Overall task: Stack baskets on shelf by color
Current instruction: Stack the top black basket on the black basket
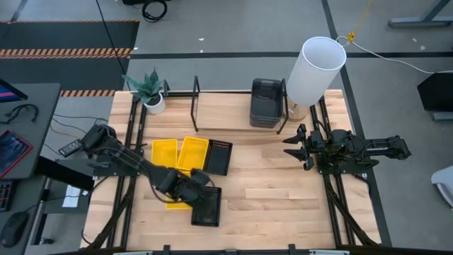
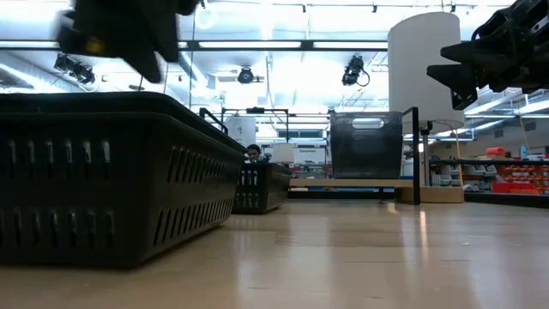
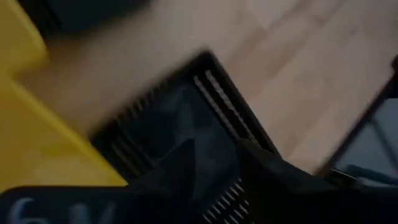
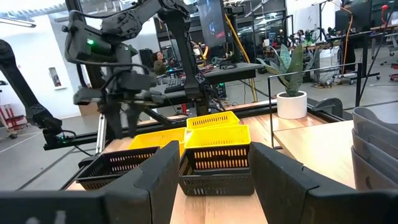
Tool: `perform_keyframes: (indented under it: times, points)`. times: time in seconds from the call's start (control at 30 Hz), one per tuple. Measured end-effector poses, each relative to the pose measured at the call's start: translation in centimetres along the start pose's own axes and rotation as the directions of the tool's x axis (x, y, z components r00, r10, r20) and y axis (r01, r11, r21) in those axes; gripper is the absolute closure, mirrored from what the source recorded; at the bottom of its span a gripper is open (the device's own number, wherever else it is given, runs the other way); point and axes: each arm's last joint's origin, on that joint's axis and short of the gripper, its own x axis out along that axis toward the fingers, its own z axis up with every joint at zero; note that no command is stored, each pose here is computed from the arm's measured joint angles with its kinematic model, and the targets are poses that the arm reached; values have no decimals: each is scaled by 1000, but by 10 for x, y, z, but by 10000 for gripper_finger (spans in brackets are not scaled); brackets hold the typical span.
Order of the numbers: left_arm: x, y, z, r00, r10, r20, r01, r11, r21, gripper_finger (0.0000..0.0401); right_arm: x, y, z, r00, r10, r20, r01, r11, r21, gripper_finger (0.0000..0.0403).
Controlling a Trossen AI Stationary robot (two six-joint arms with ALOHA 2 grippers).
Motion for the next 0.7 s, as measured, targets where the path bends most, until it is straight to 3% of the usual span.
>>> perform_keyframes:
  times: [0.1, 0.2, 0.3, 0.47, 0.57, 0.7]
  points:
    - [4, 6, 17, 999, 31, 45, -36, 993, 116, 277, 0, 0, 0, 1000, 0, 0, 0, 1000, 0, 206]
    - [7, 11, 33, 994, 58, 89, -81, 957, 278, 278, 0, 0, 0, 1000, 0, 0, 0, 1000, 0, 206]
    - [15, 16, 45, 990, 86, 109, -126, 882, 454, 278, 0, 0, 0, 1000, 0, 0, 0, 1000, 0, 206]
    - [29, 20, 52, 987, 120, 111, -163, 714, 681, 278, 0, 0, 1, 1000, 1, 6, -1, 1000, 0, 206]
    - [41, 21, 54, 985, 134, 105, -167, 639, 751, 278, 0, 0, 1, 1000, 3, 13, -3, 1000, 0, 206]
    - [54, 22, 53, 982, 163, 94, -172, 576, 799, 278, 1, 0, 2, 1000, 4, 18, -4, 1000, 0, 206]
